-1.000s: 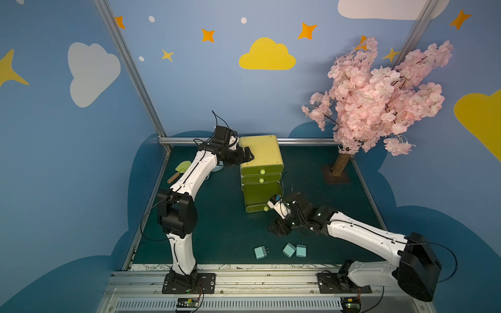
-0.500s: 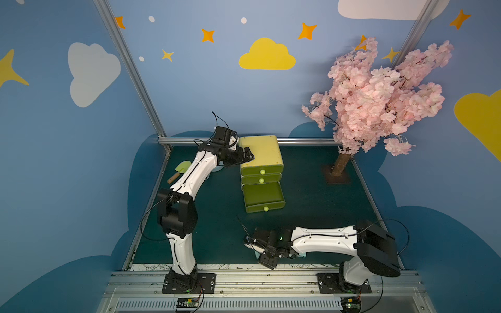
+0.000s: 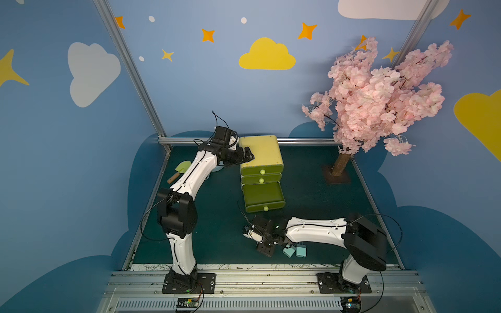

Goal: Place the plugs into the drawer by color
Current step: Pick up the plug from the center of the board, then place the plug in the drawer, then pick up the plug from the center of the board, then place the plug in the drawer, then pick up the plug from the center of the board.

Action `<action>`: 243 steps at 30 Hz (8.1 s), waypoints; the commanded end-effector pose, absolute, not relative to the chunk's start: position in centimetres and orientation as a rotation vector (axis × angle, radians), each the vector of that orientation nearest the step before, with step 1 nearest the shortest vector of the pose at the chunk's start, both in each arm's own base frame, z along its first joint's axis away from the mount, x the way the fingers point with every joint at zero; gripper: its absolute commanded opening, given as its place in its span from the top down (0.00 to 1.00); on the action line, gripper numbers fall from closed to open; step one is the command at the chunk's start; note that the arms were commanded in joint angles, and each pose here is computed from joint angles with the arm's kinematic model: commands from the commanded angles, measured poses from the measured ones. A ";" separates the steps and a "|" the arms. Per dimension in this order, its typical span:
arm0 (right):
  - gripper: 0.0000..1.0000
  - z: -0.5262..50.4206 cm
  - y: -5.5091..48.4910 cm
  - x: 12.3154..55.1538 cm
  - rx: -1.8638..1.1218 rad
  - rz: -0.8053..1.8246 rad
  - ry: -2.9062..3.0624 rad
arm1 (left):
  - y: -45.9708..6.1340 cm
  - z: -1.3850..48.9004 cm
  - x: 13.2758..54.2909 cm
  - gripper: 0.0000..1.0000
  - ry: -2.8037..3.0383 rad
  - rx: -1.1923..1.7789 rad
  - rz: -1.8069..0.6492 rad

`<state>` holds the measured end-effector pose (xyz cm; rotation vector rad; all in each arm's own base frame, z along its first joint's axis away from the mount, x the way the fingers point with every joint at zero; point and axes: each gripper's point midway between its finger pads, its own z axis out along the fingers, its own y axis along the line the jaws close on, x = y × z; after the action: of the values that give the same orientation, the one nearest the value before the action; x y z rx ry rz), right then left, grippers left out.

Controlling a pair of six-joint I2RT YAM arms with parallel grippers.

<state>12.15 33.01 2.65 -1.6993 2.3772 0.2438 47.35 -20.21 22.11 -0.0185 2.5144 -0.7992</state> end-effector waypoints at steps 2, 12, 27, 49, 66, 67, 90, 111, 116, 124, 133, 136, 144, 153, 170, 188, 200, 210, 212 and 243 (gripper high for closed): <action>0.54 2.5 33.9 12.0 -1.711 0.333 2.386 | -20.1 22.3 46.7 0.00 2.521 -0.012 -0.787; 0.80 9.1 34.3 16.7 -1.182 0.404 2.493 | -19.8 21.4 47.1 0.00 2.536 -0.035 -0.770; 0.88 15.4 36.8 30.7 -0.346 0.375 2.415 | -18.7 21.7 47.3 0.00 2.525 -0.081 -0.770; 0.84 8.4 39.8 33.0 -0.388 0.374 2.580 | -18.4 22.1 47.2 0.00 2.513 -0.089 -0.774; 0.35 16.2 37.0 31.4 -0.547 0.404 2.470 | -18.2 22.7 47.1 0.00 2.499 -0.078 -0.763; 0.36 17.0 36.2 30.8 -0.559 0.394 2.466 | -18.1 22.8 47.1 0.00 2.497 -0.079 -0.759; 0.44 6.3 20.7 9.8 -0.433 0.385 2.849 | -20.7 22.5 46.3 0.00 2.517 -0.025 -0.792; 0.42 4.3 23.1 10.9 -0.556 0.299 2.861 | -20.4 22.7 46.2 0.00 2.513 -0.017 -0.756; 0.35 4.1 24.4 11.4 -0.631 0.271 2.861 | -20.3 22.5 46.2 0.00 2.517 -0.014 -0.750; 0.36 3.6 25.1 11.9 -0.697 0.203 2.865 | -20.0 22.4 46.4 0.00 2.518 -0.022 -0.744; 0.54 2.5 23.6 11.9 -0.700 -0.008 2.885 | -19.9 22.1 46.5 0.00 2.524 -0.031 -0.747; 0.58 3.4 24.0 12.4 -0.703 -0.017 2.864 | -19.9 22.0 46.6 0.00 2.523 -0.033 -0.747; 0.62 11.7 26.8 18.7 -0.573 0.178 2.679 | -19.5 21.7 46.7 0.00 2.528 -0.038 -0.721; 0.62 14.4 28.8 28.0 -0.461 0.181 2.571 | -19.3 21.5 46.9 0.00 2.530 -0.046 -0.713; 0.64 10.7 31.9 33.0 -0.338 0.183 2.596 | -18.7 21.0 47.2 0.00 2.539 -0.070 -0.721; 0.58 7.5 33.4 32.0 -0.363 0.191 2.669 | -18.5 21.5 47.1 0.00 2.529 -0.070 -0.735; 0.37 11.8 32.7 31.8 -0.411 0.250 2.604 | -18.4 21.5 47.1 0.00 2.529 -0.069 -0.730; 0.41 12.9 20.7 22.7 -0.373 0.035 2.685 | -18.4 21.9 47.1 0.00 2.520 -0.072 -0.733; 0.42 11.3 17.8 19.8 -0.339 0.006 2.762 | -18.5 22.0 47.0 0.00 2.520 -0.067 -0.729; 0.49 2.8 15.6 11.7 -0.352 0.075 2.984 | -18.6 21.9 46.9 0.00 2.522 -0.053 -0.700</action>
<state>11.48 15.57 3.21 -0.3583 2.9890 0.0869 47.67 -19.05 22.03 -0.0679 2.4980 -0.7404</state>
